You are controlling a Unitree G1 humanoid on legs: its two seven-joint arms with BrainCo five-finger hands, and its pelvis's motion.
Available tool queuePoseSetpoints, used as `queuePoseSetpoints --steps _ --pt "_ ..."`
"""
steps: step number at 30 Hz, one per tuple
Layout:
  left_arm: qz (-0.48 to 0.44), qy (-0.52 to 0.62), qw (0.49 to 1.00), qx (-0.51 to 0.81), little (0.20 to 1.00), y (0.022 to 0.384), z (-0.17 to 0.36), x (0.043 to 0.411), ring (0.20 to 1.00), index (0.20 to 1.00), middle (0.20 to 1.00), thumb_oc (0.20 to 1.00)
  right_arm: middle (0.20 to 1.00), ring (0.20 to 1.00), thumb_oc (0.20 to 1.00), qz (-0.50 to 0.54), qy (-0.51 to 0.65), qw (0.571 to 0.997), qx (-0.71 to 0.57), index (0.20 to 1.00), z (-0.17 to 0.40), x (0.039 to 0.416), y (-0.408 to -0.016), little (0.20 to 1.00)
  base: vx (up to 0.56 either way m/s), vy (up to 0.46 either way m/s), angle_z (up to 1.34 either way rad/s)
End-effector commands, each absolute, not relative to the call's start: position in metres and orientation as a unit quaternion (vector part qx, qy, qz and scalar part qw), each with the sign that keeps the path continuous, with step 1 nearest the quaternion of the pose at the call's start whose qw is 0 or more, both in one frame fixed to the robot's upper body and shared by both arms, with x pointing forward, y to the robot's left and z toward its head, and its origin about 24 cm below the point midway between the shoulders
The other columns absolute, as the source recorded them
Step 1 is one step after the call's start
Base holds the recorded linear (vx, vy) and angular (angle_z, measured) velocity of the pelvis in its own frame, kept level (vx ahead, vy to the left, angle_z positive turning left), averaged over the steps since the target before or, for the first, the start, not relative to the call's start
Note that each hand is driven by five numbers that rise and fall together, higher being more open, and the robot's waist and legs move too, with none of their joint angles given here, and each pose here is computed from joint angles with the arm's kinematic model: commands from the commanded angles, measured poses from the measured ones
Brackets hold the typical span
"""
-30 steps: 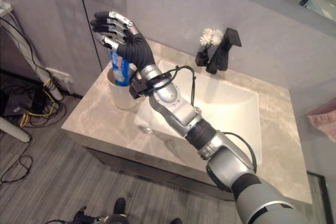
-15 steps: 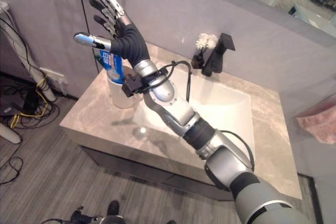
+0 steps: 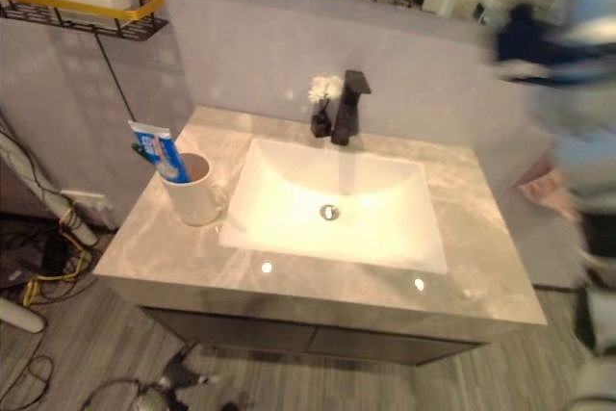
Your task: Put brush and paste in cup on sink, flatten towel.
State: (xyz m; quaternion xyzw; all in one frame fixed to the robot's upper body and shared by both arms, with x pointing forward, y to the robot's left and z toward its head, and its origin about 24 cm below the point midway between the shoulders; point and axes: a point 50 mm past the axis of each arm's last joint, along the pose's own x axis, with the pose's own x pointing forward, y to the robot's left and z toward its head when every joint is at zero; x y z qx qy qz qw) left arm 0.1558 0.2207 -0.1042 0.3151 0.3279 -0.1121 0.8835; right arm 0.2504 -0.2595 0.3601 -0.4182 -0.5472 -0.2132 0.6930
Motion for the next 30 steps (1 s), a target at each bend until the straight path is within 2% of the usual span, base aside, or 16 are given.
queuePoseSetpoints --steps 1,5,6,8,10,11,12,13,15,17,18,19,21,23,25,30 --pt "-0.176 0.301 0.869 0.351 1.0 0.227 -0.093 0.165 1.0 1.0 1.0 1.0 1.0 1.0 1.0 -0.328 -0.48 0.709 -0.4 1.0 0.35 0.26 -0.31 1.0 0.0 0.028 -0.22" --pt "-0.167 0.294 0.873 0.35 1.0 0.243 -0.078 0.159 1.0 1.0 1.0 1.0 1.0 1.0 1.0 -0.461 -0.298 0.713 -0.437 1.0 0.295 0.235 -0.4 1.0 -0.02 -0.001 -0.32" --pt "-0.155 0.281 0.887 0.331 1.0 0.249 -0.067 0.159 1.0 1.0 1.0 1.0 1.0 1.0 1.0 -0.532 -0.146 0.711 -0.436 1.0 0.239 0.202 -0.453 1.0 0.01 -0.027 -0.11" --pt "-0.159 0.279 0.888 0.329 1.0 0.251 -0.061 0.158 1.0 1.0 1.0 1.0 1.0 1.0 1.0 -0.54 -0.105 0.714 -0.433 1.0 0.224 0.19 -0.465 1.0 0.0 0.0 0.0" --pt "-0.165 0.261 0.903 0.297 1.0 0.251 -0.046 0.158 1.0 1.0 1.0 1.0 1.0 1.0 1.0 -0.561 0.064 0.749 -0.346 1.0 0.143 0.152 -0.494 1.0 -0.01 -0.03 -0.09" --pt "-0.165 0.261 0.903 0.297 1.0 0.251 -0.046 0.157 1.0 1.0 1.0 1.0 1.0 1.0 1.0 -0.56 0.064 0.75 -0.346 1.0 0.143 0.152 -0.494 1.0 -0.03 -0.033 -0.05" --pt "-0.172 0.24 0.921 0.254 1.0 0.247 -0.031 0.16 1.0 1.0 1.0 1.0 1.0 1.0 1.0 -0.555 0.209 0.766 -0.249 1.0 0.075 0.116 -0.5 1.0 -0.02 -0.024 -0.03" --pt "-0.171 0.241 0.921 0.254 1.0 0.248 -0.03 0.159 1.0 1.0 1.0 1.0 1.0 1.0 1.0 -0.554 0.209 0.767 -0.248 1.0 0.075 0.116 -0.5 1.0 -0.04 -0.034 -0.01" --pt "-0.188 0.219 0.934 0.209 1.0 0.242 -0.015 0.161 1.0 1.0 1.0 1.0 1.0 1.0 1.0 -0.51 0.363 0.748 -0.222 1.0 0.015 0.083 -0.485 1.0 -0.03 -0.043 -0.01" --pt "-0.205 0.197 0.949 0.136 1.0 0.238 0.002 0.161 1.0 1.0 1.0 1.0 1.0 1.0 1.0 -0.4 0.493 0.754 -0.168 1.0 -0.053 0.057 -0.439 1.0 -0.04 -0.084 0.04" --pt "-0.228 0.178 0.951 0.111 1.0 0.236 0.019 0.161 1.0 1.0 1.0 1.0 1.0 1.0 1.0 -0.274 0.541 0.772 -0.19 1.0 -0.082 0.062 -0.406 1.0 -0.05 -0.107 0.06" --pt "-0.263 0.155 0.95 0.072 1.0 0.232 0.041 0.155 1.0 1.0 1.0 1.0 1.0 1.0 1.0 -0.069 0.528 0.81 -0.246 1.0 -0.108 0.085 -0.353 1.0 -0.04 -0.084 0.05" --pt "-0.274 0.151 0.948 0.062 1.0 0.231 0.05 0.152 1.0 1.0 1.0 1.0 1.0 1.0 1.0 -0.063 0.524 0.82 -0.222 1.0 -0.115 0.083 -0.339 1.0 -0.02 -0.051 -0.01" --pt "-0.311 0.139 0.94 0.034 1.0 0.224 0.072 0.145 1.0 1.0 1.0 1.0 1.0 1.0 1.0 0.045 0.475 0.853 -0.21 1.0 -0.119 0.102 -0.298 1.0 0.0 -0.054 0.04" --pt "-0.325 0.14 0.935 0.011 1.0 0.223 0.09 0.136 1.0 1.0 1.0 1.0 1.0 1.0 1.0 0.078 0.418 0.877 -0.224 1.0 -0.111 0.116 -0.278 1.0 0.0 -0.052 0.06" --pt "-0.337 0.097 0.936 0.022 1.0 0.216 0.115 0.139 1.0 1.0 1.0 1.0 1.0 1.0 1.0 0.087 0.4 0.887 -0.214 1.0 -0.111 0.116 -0.268 1.0 0.0 -0.033 0.22"
